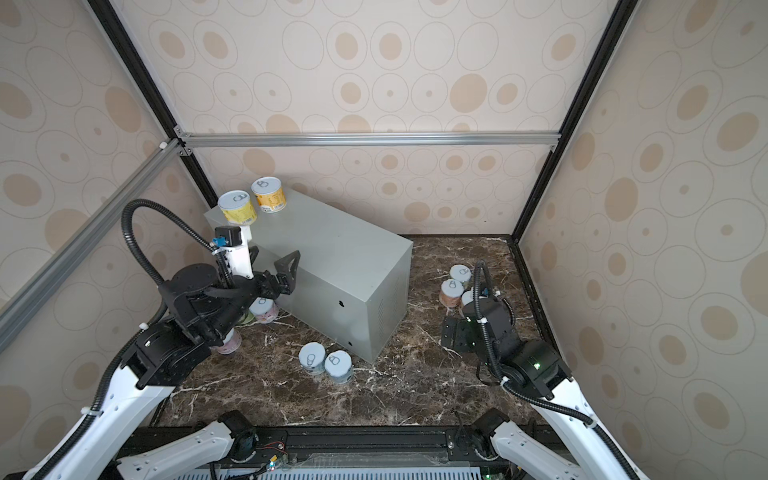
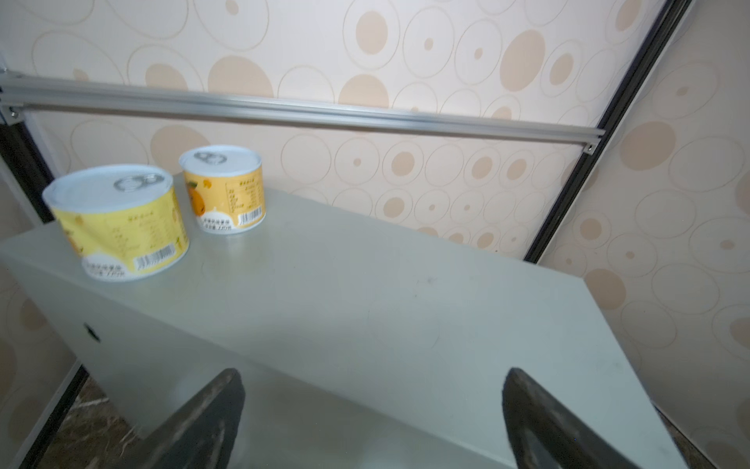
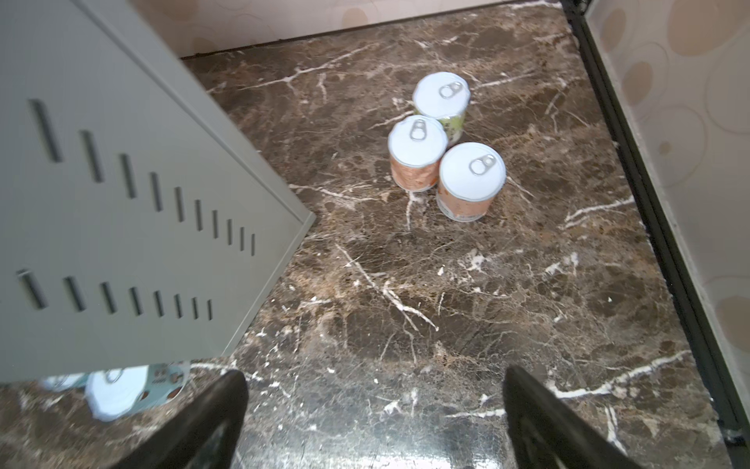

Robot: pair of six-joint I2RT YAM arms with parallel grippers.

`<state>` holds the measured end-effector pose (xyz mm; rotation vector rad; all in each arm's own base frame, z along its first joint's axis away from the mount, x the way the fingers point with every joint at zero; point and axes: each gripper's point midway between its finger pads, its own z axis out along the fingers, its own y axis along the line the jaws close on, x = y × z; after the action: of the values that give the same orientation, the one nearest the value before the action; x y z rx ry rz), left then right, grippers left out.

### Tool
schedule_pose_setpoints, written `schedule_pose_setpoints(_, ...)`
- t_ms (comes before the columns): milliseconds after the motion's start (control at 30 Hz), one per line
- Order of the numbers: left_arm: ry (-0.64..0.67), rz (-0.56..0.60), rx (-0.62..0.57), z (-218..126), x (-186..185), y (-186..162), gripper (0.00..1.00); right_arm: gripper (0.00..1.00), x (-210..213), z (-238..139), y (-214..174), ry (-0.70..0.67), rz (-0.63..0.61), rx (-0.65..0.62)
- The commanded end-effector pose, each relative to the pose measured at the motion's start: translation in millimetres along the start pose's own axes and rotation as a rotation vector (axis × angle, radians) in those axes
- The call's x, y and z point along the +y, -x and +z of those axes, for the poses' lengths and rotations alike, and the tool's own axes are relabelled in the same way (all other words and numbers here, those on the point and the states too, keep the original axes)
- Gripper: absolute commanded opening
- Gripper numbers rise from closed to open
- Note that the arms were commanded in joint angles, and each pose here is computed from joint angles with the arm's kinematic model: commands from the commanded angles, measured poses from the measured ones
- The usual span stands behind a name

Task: Place and organize the canned foods onto the counter
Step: 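Withdraw the left gripper down beside the cabinet while the right gripper retracts, then lower the right gripper over the orange-labelled can nearest it on the floor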

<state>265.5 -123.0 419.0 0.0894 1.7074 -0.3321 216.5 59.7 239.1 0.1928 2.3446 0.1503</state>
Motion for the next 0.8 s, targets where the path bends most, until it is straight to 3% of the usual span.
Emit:
schedule_pose_setpoints(0,0.041,-0.046,0.034,-14.2,16.6,-27.0,0.99,1.00,-5.4,28.0,-5.2,0.020,0.133,0.037)
schedule_pose_setpoints(167,0.126,-0.051,0.068,-25.5,41.7,-63.3,0.99,1.00,-34.5,66.2,-18.2,-0.054,0.251,0.080)
schedule_pose_setpoints(300,0.119,-0.093,0.105,-22.1,44.4,-97.3,0.99,1.00,-48.6,89.8,-29.6,-0.108,0.294,0.115)
schedule_pose_setpoints(533,0.074,-0.177,0.192,-7.2,37.3,-153.5,0.99,1.00,-70.9,116.1,-36.2,-0.175,0.336,0.126)
schedule_pose_setpoints(767,0.112,-0.200,0.248,3.4,44.2,-195.3,0.99,1.00,-84.4,137.0,-34.5,-0.196,0.345,0.164)
